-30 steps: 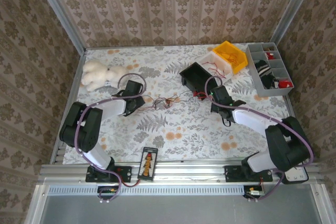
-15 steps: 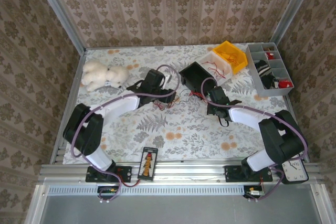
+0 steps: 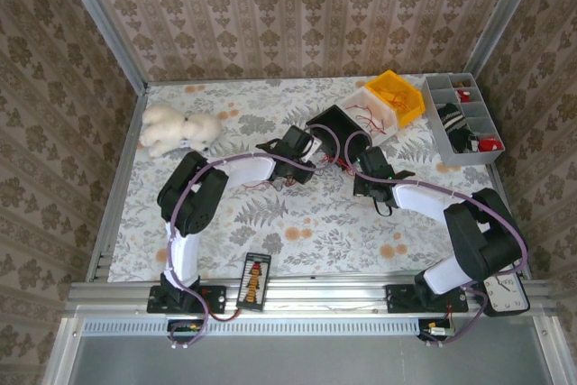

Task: Untangle the cables

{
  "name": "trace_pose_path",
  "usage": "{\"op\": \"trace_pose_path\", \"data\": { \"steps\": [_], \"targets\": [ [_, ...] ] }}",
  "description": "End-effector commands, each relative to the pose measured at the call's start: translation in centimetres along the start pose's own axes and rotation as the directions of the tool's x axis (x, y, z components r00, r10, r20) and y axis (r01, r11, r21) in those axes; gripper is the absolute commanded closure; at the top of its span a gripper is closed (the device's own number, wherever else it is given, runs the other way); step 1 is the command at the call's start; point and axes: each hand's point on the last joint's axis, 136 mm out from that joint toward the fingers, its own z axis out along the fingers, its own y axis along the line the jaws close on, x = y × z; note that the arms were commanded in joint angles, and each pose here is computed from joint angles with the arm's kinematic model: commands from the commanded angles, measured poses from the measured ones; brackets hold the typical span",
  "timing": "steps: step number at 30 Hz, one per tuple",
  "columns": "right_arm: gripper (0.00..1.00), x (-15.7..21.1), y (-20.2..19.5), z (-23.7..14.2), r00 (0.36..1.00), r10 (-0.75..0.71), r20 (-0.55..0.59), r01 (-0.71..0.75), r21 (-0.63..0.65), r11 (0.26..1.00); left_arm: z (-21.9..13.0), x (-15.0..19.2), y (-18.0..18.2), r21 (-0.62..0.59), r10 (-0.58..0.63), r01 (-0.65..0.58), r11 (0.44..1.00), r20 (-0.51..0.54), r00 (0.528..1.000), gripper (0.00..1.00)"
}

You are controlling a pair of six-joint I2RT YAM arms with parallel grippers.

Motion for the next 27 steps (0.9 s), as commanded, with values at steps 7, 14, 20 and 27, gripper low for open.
{"op": "trace_pose_path", "data": {
  "steps": [7, 14, 20, 27],
  "targets": [
    [1.00, -0.9, 0.9, -0.2, 1.000, -0.012, 0.018, 0.012, -0.032, 0.999, -2.7, -3.5, -1.7, 0.119, -0.086, 0.071, 0.990, 0.128, 0.988, 1.00],
    [1.00, -0.5, 1.2, -0.2, 0.998, -0.057, 0.004, 0.058, -0.027, 0.998, -5.8, -6.3, -2.1, 0.225, -0.153, 0.103, 0.969, 0.216, 0.964, 1.00],
    [1.00, 0.0, 1.8, -0.1, 0.992, -0.127, -0.009, 0.127, 0.004, 0.992, -7.7, -7.4, -3.3, 0.302, -0.149, 0.071, 0.951, 0.245, 0.958, 1.00],
    [1.00, 0.0, 0.5, 0.1, 0.998, -0.055, -0.018, 0.056, 0.014, 0.998, -9.4, -5.9, 0.1, 0.263, -0.284, 0.206, 0.942, 0.303, 0.910, 1.00]
  ]
}}
